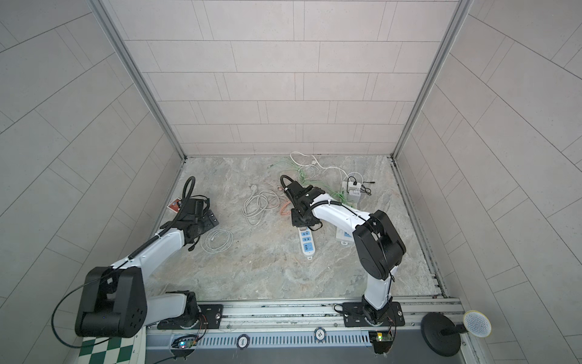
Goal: Insert plugs into power strip
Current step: Insert the plug into the socket.
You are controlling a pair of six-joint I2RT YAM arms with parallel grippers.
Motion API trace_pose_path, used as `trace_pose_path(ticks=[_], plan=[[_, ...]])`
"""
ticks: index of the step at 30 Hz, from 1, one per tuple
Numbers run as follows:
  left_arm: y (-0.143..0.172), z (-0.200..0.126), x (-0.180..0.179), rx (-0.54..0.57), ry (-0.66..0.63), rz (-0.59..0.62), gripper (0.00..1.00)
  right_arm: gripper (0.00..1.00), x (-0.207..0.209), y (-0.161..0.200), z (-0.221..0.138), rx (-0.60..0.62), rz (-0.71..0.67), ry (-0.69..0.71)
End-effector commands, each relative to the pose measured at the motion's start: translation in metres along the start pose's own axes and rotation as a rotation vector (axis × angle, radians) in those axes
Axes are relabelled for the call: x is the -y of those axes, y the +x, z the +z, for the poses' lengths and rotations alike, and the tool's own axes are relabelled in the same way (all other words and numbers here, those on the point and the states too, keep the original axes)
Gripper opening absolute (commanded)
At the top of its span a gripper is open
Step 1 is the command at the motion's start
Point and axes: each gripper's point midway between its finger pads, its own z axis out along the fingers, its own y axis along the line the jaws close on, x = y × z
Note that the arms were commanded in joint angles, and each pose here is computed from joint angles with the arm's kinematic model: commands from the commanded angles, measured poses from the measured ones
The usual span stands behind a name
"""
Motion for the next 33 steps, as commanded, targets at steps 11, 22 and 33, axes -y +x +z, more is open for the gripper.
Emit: trace_pose_path(ticks=[11,22,33], plan=[[-0.023,0.058,0.020,-0.140,0.026,-0.092,1.00,0.39,0.013,0.009,-0.028,-0.021,-0.004,-0.045],[0.016,0.064,0.033,-0.273,0.140,-0.140,0.86,0.40,0.021,0.013,-0.043,0.005,0.000,-0.076],[0.098,0.033,0.045,-0.372,0.242,-0.209,0.78,0.40,0.033,0.018,-0.048,0.009,0.024,-0.123]])
